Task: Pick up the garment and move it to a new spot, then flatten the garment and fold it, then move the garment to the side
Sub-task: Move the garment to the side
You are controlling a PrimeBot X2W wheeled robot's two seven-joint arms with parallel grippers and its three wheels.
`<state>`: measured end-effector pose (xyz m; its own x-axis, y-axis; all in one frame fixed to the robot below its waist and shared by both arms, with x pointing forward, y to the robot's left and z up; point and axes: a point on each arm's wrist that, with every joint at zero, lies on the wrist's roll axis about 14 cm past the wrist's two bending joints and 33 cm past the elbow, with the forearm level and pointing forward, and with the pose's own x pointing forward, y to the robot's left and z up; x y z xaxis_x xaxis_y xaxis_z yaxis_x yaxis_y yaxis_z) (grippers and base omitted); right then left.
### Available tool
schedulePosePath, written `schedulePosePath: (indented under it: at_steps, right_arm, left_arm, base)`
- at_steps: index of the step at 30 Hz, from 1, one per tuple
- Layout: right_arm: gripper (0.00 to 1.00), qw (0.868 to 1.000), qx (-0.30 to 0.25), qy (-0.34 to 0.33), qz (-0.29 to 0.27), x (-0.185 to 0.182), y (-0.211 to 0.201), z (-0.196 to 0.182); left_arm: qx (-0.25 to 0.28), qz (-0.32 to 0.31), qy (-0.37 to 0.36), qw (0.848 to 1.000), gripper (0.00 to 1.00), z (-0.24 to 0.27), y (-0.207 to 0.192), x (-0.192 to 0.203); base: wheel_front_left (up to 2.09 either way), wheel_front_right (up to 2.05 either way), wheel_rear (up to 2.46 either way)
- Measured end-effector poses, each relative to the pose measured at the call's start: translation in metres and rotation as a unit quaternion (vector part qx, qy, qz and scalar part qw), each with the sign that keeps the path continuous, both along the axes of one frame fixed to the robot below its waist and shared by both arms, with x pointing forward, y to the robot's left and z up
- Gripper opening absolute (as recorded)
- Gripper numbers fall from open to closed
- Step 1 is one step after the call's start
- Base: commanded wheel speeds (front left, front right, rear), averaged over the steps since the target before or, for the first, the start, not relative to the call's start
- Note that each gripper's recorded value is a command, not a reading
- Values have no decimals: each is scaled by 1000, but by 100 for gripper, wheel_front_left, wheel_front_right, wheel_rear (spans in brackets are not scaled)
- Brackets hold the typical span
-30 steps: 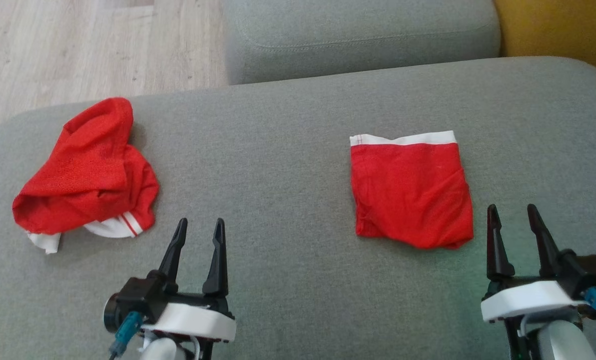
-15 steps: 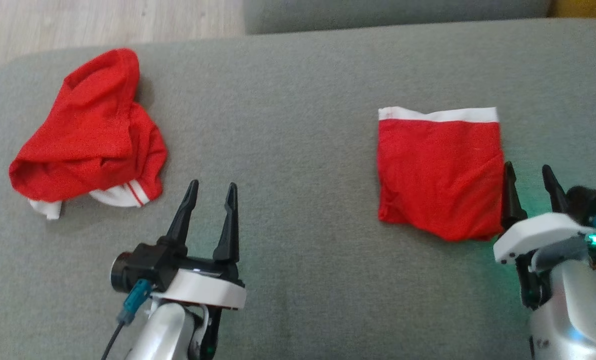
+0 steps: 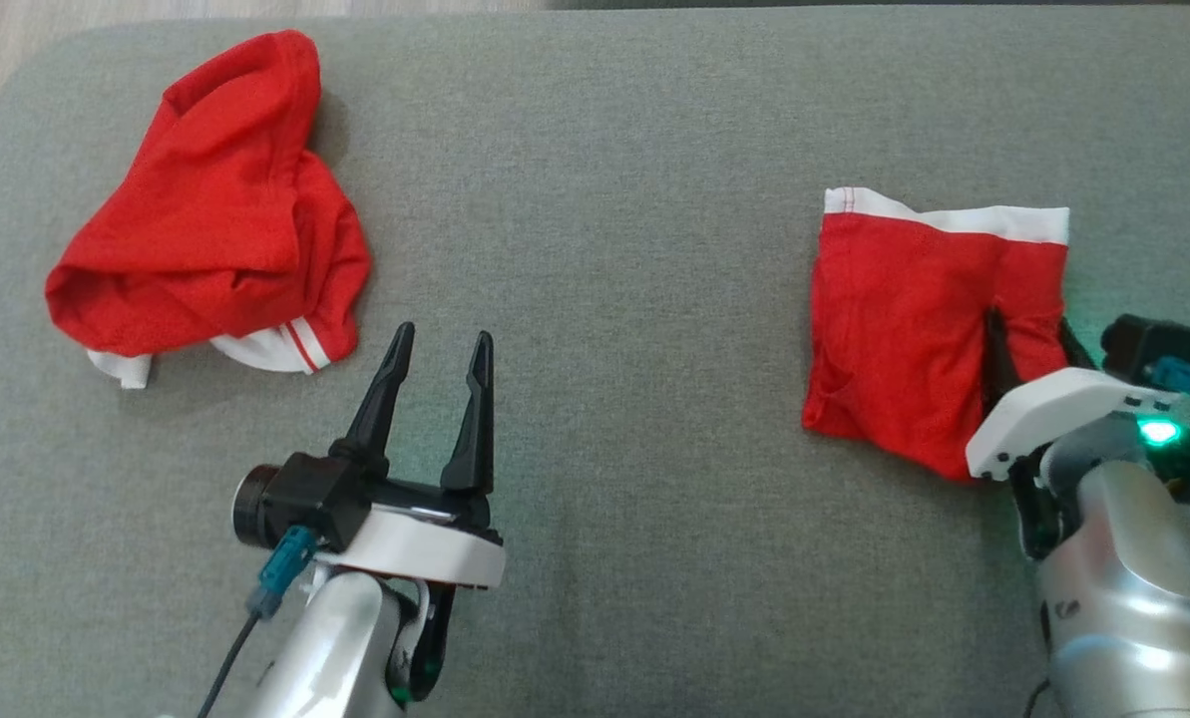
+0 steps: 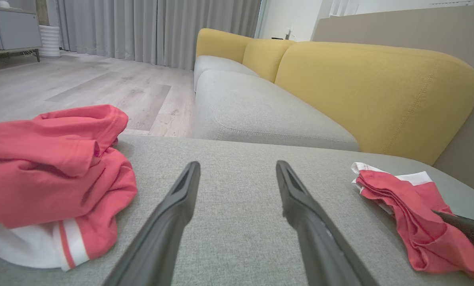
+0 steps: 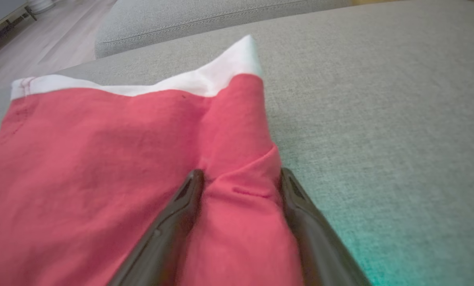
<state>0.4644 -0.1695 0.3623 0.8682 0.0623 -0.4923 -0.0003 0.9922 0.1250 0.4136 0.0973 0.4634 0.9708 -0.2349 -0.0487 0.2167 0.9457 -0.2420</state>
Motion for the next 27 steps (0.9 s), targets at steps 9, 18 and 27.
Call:
schedulePosePath:
  at_steps: [9, 18, 27]
  right_arm:
    - [0, 991, -105, -48, 66, -3, -13, 25]
    - [0, 955, -267, -27, 128, -11, -85, 42]
    - [0, 916, -378, 53, 127, -18, -180, 44]
  left_arm:
    - [-4, -11, -16, 1000, 100, 13, -10, -2]
    - [-8, -21, -26, 999, 100, 20, -17, -5]
    - [-8, -16, -3, 1000, 100, 3, -12, -4]
  base:
    - [0, 0, 0]
    - [0, 0, 0]
    - [0, 0, 0]
